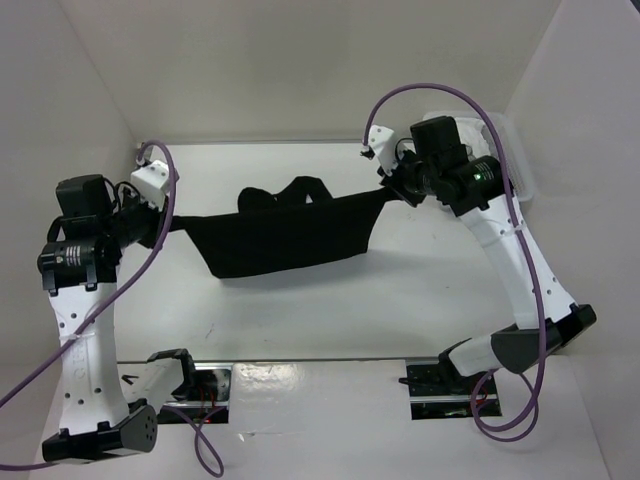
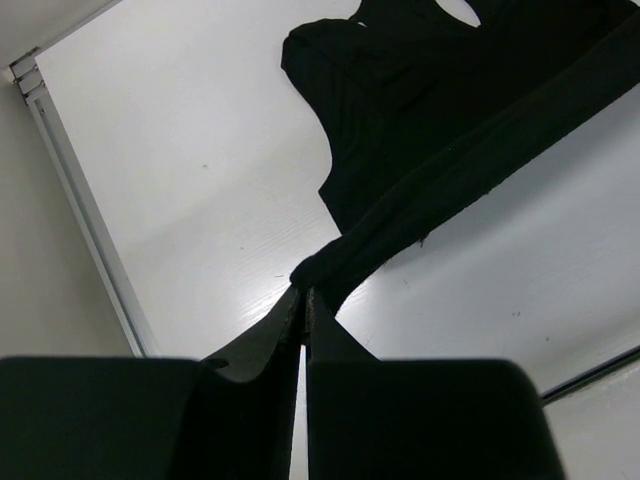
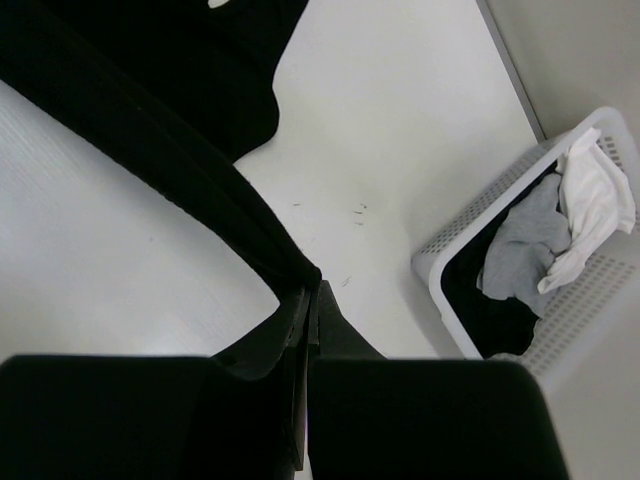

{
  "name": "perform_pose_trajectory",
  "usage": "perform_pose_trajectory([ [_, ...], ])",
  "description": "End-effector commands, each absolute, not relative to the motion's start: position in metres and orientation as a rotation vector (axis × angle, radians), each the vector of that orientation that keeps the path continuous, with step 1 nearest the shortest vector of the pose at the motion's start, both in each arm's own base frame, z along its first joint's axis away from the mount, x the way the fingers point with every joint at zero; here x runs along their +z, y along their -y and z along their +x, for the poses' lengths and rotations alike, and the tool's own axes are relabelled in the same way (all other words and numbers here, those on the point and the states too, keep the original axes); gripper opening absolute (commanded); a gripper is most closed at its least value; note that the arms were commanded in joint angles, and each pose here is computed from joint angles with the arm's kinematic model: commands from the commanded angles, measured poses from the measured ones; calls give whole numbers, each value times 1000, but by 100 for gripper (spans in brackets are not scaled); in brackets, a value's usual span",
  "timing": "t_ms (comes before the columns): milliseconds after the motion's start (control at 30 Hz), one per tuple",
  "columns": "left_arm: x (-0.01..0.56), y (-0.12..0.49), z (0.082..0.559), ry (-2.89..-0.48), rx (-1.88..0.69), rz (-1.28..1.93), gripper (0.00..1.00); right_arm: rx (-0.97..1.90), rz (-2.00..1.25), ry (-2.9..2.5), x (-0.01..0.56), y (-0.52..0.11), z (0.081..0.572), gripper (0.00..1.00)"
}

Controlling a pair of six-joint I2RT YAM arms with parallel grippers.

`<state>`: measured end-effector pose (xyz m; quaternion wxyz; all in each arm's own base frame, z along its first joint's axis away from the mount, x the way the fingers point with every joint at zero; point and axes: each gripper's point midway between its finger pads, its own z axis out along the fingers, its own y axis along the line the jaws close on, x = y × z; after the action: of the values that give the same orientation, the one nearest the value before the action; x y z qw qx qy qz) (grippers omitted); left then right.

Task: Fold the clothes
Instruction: Fold the tank top

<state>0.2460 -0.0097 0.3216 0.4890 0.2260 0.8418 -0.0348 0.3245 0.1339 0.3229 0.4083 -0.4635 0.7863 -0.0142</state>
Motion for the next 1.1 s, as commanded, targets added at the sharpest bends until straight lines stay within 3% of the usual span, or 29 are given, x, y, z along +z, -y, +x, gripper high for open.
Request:
perform_pose_trajectory([
  [0,328,6,261,-2007,-70,545,7,-79,-1119,-1951,327,-135,341,0],
  [467,294,-17,324,-2084,12,460,11,-146,-1162,-2013,272,-158,414,0],
  [1067,238,-28,420,-2194,-67,401,11,-176,-1127,-2030,265,-162,492,0],
])
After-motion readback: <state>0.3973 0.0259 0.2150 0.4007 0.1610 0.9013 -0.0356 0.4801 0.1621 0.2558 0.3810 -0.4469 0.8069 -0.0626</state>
